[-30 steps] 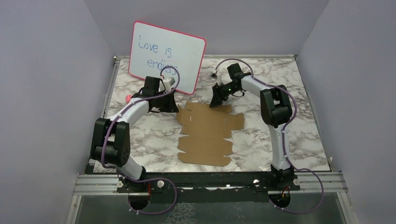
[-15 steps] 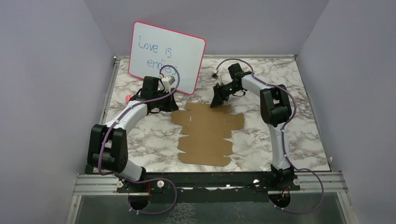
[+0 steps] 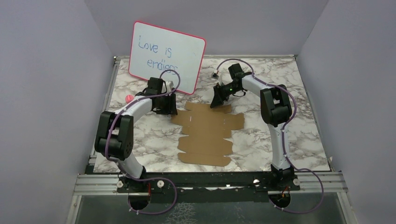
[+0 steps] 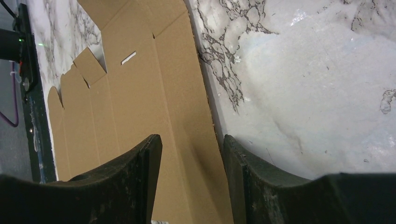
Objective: Fold the paper box
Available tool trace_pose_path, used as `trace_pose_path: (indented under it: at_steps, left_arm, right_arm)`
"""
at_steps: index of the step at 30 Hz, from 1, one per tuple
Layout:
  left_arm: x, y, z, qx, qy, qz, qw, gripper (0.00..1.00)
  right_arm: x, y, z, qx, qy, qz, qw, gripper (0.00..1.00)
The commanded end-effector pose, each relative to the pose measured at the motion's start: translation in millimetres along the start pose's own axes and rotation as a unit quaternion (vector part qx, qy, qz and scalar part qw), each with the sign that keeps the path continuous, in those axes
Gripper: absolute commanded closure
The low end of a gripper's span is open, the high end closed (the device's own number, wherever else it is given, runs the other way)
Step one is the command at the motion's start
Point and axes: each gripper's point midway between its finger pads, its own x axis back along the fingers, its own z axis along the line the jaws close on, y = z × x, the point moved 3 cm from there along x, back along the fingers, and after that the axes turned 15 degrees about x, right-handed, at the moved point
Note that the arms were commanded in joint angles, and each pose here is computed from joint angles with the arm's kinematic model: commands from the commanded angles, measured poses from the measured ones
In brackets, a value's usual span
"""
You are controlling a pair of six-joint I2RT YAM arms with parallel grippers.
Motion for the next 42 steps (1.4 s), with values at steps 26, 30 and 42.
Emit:
trace_pose_path:
  at_steps: [26, 30, 42]
  left_arm:
    - [15.2, 22.0, -28.4, -0.051, -0.088, -0.016, 0.995, 1.0]
    - [24.6, 26.4, -35.0, -0.062, -0.102, -0.039, 0.992, 1.0]
    - [31.1, 29.5, -46.4, -0.062, -0.134, -0.053, 0.988, 1.0]
  right_arm:
    - [7.6, 7.6, 4.6, 0.011, -0.001, -0.002, 1.0, 0.43]
    - [8.0, 10.3, 7.7, 0.009, 0.008, -0.007, 1.0, 0.43]
    - [10.3, 20.5, 27.5, 0.014, 0.062, -0.033, 0.997, 0.62]
